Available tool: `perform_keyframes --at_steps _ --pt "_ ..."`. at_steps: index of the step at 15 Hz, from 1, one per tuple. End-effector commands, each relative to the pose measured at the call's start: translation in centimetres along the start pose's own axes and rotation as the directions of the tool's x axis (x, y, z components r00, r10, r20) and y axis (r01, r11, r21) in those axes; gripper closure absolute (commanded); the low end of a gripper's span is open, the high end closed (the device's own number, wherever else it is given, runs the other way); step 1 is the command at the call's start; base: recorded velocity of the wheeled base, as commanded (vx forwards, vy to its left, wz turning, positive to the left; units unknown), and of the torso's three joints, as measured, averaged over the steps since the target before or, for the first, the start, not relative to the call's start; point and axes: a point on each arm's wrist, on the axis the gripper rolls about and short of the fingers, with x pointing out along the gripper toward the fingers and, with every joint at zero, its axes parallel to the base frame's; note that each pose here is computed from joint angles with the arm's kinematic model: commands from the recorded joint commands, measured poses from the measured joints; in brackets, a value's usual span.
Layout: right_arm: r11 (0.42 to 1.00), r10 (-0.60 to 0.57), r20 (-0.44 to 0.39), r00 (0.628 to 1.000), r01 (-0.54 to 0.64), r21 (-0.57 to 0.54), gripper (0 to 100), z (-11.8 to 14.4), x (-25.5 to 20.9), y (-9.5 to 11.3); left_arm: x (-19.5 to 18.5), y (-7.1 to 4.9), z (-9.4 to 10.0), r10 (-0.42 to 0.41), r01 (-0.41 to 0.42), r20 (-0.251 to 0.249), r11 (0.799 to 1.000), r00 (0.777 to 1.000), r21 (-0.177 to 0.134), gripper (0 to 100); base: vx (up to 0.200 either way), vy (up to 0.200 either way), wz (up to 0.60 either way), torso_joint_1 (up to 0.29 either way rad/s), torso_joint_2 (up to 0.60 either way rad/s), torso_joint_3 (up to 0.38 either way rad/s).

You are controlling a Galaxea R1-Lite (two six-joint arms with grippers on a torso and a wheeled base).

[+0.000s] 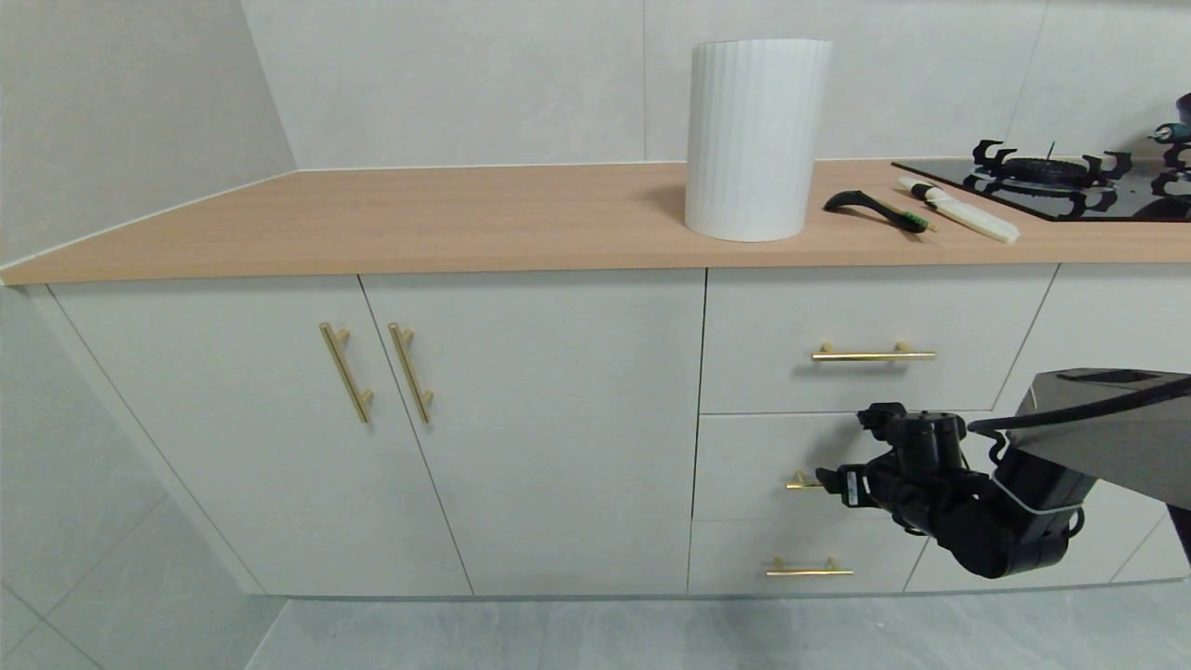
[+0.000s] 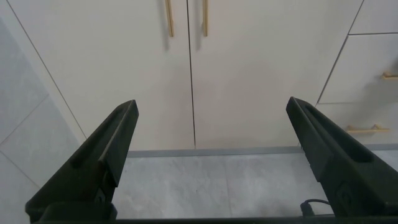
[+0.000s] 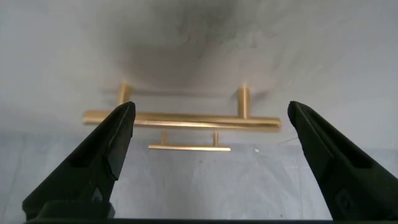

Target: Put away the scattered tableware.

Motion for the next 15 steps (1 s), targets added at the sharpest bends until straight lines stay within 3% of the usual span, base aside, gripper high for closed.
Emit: perform_keyframes --at_steps 1,15 --pt "1.0 -0.001 -0.009 1.0 0.001 0.011 0 -0.8 1.3 0.2 0.0 0.0 0.0 0.0 0.0 -0.001 1.0 1.0 0.0 0 0.0 0.0 0.0 0.0 0.0 0.0" --pt "0.999 -0.046 -0.07 0.996 0.047 0.012 0 -1.8 2.6 0.0 0.0 0.0 0.0 0.0 0.0 -0.001 1.0 1.0 0.0 0 0.0 0.0 0.0 0.0 0.0 0.0"
